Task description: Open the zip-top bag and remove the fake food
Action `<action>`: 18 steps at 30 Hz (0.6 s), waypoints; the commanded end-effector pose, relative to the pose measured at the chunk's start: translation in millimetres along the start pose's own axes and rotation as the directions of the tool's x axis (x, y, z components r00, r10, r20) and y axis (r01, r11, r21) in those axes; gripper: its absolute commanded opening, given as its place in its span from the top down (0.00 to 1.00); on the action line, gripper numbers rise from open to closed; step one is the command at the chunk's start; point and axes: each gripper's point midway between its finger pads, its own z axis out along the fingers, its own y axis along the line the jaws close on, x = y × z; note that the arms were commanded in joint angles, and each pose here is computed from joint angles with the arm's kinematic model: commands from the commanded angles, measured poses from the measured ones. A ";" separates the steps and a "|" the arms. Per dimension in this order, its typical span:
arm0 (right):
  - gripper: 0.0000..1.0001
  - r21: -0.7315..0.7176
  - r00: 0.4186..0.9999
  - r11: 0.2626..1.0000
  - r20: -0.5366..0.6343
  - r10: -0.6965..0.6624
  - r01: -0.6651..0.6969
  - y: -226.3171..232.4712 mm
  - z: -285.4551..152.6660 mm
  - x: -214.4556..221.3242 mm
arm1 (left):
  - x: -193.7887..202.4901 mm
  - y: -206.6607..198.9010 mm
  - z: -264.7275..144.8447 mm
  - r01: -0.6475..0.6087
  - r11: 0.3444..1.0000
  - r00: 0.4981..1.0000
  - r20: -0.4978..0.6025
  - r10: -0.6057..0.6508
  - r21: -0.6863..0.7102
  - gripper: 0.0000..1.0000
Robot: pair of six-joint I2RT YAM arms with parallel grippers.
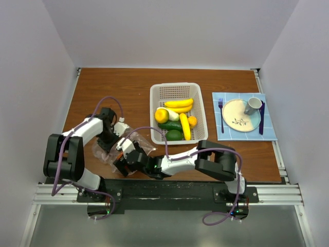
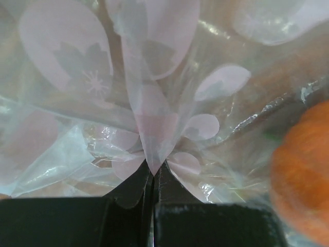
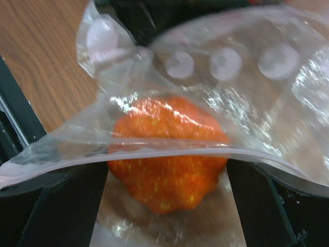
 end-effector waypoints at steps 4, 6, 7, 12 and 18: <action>0.01 -0.013 0.998 1.000 0.051 0.029 -0.029 8.4 10.8 -18.8 | -6.4 -26.9 2.2 -0.034 0.999 0.999 0.004 0.034 0.029 1.00; 0.08 -0.008 0.997 0.999 0.064 0.036 -0.035 5.1 5.1 -23.1 | -5.5 -17.8 1.3 -0.045 0.999 0.999 -0.002 0.045 -0.011 1.00; 0.13 -0.005 0.998 0.999 0.058 0.035 -0.035 1.6 1.5 -18.6 | -5.0 -13.8 0.8 -0.042 0.999 0.999 -0.004 0.042 -0.024 1.00; 0.60 -0.013 0.996 0.998 0.070 0.054 -0.053 -7.3 -24.8 -24.6 | -10.2 29.7 -6.7 0.026 0.994 1.000 0.006 -0.025 -0.103 1.00; 0.65 0.015 0.995 0.998 0.080 0.055 -0.056 -23.1 -57.4 -34.1 | -17.9 68.9 -2.6 0.084 0.975 0.996 -0.004 -0.086 -0.206 1.00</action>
